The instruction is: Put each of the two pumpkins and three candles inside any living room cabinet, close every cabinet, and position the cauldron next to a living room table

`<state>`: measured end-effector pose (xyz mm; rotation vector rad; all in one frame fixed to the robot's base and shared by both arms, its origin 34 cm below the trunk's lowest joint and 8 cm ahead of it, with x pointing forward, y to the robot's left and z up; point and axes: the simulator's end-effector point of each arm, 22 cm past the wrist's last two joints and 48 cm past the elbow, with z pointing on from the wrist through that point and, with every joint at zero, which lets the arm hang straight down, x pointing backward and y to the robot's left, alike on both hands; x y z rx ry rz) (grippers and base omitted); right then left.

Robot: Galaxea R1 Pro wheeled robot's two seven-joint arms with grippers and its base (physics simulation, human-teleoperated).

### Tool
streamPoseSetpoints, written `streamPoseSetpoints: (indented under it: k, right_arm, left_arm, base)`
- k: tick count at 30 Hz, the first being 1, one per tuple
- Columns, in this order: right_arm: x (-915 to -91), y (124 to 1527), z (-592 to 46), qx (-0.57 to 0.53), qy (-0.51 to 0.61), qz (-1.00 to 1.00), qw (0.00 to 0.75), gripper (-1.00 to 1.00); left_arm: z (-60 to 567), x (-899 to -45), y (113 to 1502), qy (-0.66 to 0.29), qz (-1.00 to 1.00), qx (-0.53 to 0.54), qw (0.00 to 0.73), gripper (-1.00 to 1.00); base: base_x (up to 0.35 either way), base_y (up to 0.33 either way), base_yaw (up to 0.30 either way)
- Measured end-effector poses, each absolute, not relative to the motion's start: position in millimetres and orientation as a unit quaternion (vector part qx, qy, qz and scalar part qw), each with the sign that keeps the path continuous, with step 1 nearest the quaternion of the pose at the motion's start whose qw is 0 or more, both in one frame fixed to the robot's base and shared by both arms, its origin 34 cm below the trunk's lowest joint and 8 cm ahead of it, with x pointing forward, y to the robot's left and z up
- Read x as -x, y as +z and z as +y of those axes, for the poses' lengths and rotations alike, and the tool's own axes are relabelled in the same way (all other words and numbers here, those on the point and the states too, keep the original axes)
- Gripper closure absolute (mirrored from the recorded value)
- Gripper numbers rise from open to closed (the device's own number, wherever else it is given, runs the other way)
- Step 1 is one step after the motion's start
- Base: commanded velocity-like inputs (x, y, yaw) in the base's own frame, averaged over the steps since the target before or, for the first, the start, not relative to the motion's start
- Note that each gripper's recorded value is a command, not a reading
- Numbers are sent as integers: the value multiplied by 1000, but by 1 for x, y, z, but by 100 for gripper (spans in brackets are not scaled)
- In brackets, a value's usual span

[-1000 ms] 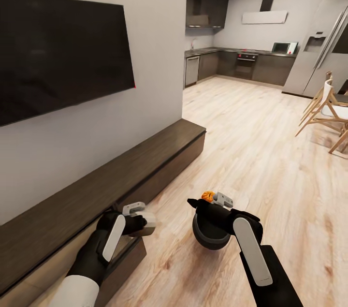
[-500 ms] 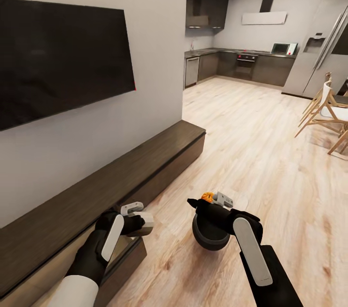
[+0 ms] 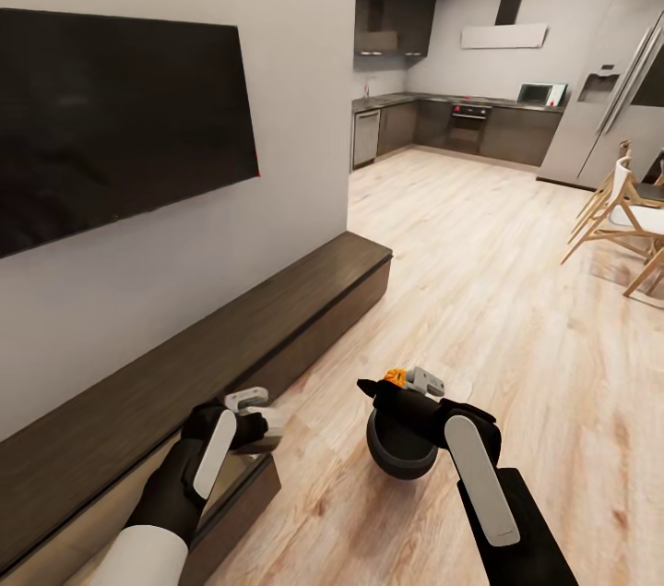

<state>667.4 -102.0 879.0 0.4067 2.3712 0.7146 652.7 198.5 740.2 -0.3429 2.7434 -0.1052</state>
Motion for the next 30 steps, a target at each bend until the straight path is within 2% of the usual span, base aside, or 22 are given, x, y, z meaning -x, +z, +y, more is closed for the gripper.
streamPoseSetpoints:
  k: [8, 19, 30]
  right_arm:
    - [-666, 889, -102, -154, 271, 898, 311, -100]
    - [-660, 901, -85, -133, 273, 901, 309, -100]
    - [-659, 901, -82, -130, 272, 902, 309, -100]
  left_arm:
    - [205, -648, 747, -20, 975, 125, 182, 100]
    - [242, -637, 756, 66, 971, 147, 176, 100]
    - [238, -639, 757, 69, 971, 144, 180, 100]
  base:
    - [0, 0, 0]
    - [0, 0, 6]
    - [-7, -15, 253]
